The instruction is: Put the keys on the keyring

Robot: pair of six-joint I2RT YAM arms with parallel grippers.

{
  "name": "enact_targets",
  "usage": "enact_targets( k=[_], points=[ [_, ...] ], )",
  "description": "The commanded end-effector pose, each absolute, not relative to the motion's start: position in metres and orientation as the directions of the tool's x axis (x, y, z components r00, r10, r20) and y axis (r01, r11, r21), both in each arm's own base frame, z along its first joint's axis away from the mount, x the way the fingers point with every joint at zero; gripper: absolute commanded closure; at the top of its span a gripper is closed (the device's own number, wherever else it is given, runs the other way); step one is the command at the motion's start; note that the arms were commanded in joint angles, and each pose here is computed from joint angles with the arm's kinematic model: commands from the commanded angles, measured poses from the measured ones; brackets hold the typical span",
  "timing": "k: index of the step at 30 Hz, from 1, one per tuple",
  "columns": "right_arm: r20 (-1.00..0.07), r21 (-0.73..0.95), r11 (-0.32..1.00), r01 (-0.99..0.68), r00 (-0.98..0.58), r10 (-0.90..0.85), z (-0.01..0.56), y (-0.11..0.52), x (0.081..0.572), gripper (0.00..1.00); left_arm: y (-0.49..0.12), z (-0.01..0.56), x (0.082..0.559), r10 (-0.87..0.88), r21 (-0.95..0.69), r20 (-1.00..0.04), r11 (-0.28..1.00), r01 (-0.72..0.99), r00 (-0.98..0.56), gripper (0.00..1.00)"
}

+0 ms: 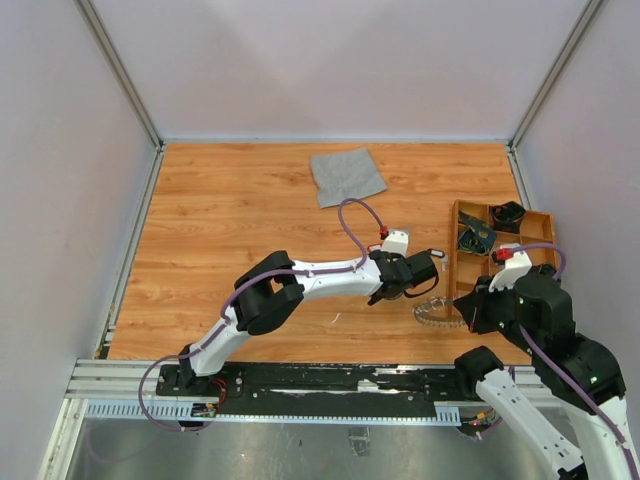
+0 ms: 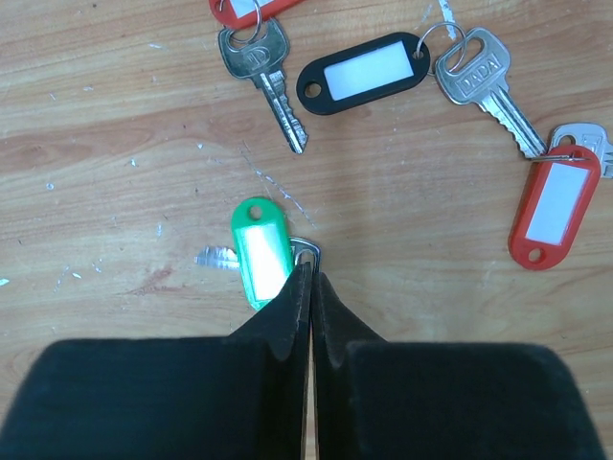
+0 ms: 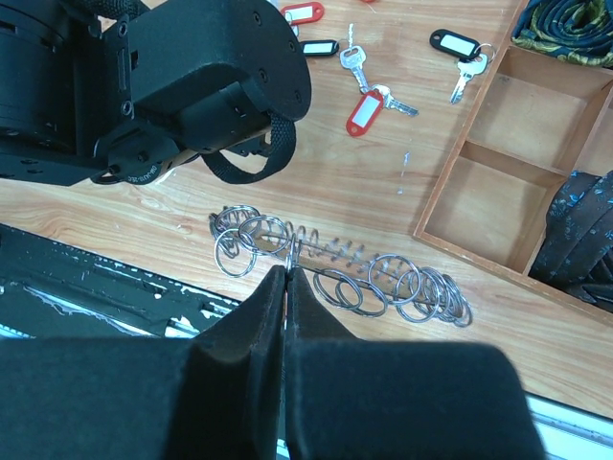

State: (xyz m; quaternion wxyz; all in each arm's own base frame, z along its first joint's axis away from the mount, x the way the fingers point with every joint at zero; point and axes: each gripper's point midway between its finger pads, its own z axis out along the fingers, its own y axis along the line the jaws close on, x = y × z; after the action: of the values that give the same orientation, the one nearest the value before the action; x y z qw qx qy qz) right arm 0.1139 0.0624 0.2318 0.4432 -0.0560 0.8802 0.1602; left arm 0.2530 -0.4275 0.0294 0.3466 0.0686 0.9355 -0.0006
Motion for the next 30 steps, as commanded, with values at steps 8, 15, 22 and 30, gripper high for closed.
enact_targets(
  k=[8,15,22,30],
  points=[
    [-0.815,0.232,0.942,-0.243,-0.577,0.052,0.233,0.061,0.115,0.99,-0.419,0.055,0.246,0.162,0.085,-0.697,0.986,0.144,-0.698,0.99],
    [-0.859,0.235,0.923,-0.303,-0.509,0.051,0.243,0.066,0.114,0.99,-0.406,0.102,0.244,0.142,0.037,-0.756,0.984,0.175,-0.639,0.99],
    [-0.879,0.227,0.906,-0.357,-0.477,0.033,0.247,0.071,0.111,0.99,-0.408,0.136,0.233,0.148,-0.068,-0.787,0.944,0.322,-0.599,0.99],
    [-0.856,0.249,0.888,-0.387,-0.517,0.015,0.241,0.078,0.106,0.98,-0.427,0.100,0.215,0.312,-0.050,-0.740,0.858,0.511,-0.596,0.49]
  ],
)
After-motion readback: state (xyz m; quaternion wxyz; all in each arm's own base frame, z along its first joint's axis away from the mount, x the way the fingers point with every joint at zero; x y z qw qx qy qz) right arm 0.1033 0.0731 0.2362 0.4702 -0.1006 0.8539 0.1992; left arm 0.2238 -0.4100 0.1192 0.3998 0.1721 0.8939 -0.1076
